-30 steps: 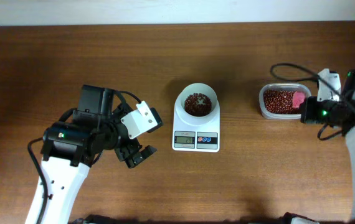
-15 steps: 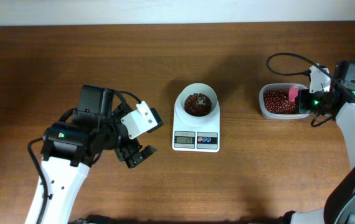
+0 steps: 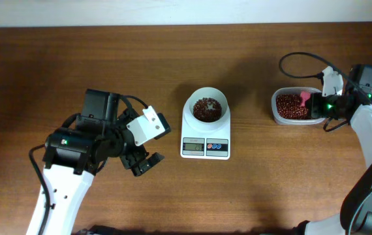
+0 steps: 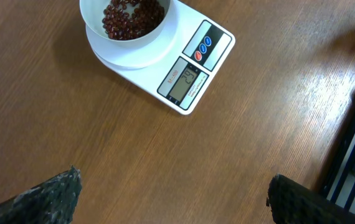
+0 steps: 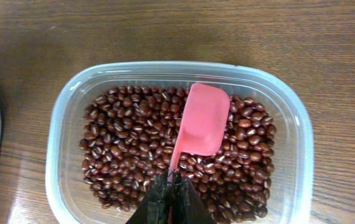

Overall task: Scoop and weigh 50g on scale
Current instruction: 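Dip the pink scoop into the beans and lift it with the right gripper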

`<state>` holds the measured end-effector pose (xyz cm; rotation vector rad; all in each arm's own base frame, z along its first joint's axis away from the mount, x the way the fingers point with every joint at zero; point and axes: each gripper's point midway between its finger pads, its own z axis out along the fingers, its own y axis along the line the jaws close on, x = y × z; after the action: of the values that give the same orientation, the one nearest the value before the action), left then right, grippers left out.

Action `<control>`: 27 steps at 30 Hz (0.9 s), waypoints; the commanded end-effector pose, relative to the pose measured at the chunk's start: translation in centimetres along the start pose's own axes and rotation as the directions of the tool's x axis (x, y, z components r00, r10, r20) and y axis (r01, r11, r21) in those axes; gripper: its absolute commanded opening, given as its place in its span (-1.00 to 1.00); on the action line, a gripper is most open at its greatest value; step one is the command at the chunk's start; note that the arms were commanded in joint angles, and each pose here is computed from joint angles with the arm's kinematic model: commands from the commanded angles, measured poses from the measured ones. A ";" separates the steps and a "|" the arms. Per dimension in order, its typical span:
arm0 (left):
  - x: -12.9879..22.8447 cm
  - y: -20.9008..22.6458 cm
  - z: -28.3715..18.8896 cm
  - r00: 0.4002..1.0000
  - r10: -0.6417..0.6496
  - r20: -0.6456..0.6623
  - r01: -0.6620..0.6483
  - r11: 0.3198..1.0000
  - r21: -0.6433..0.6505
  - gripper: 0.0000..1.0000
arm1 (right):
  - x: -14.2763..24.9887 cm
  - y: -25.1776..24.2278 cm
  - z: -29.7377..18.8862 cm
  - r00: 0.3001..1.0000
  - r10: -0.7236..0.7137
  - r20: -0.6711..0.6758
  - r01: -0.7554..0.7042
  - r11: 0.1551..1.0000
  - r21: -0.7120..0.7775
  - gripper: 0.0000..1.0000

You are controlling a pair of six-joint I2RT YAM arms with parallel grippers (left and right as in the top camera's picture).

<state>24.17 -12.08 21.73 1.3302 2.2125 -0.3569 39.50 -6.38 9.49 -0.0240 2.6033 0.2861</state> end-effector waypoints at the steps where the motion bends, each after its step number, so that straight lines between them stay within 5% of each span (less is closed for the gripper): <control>1: 0.0 0.0 0.0 1.000 -0.012 0.002 0.012 1.000 0.001 0.98 | -1.0 1.7 0.0 0.999 -0.013 0.044 0.017 0.994 -0.104 -0.92; 27: 0.0 0.0 0.0 1.000 -0.012 0.002 0.012 1.000 0.001 0.98 | 0.9 4.6 1.7 0.999 0.044 -0.029 -0.051 0.948 -0.315 -0.92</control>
<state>24.17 -12.09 21.73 1.3306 2.2123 -0.3571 39.13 -2.32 8.34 -0.0543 2.5769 0.6577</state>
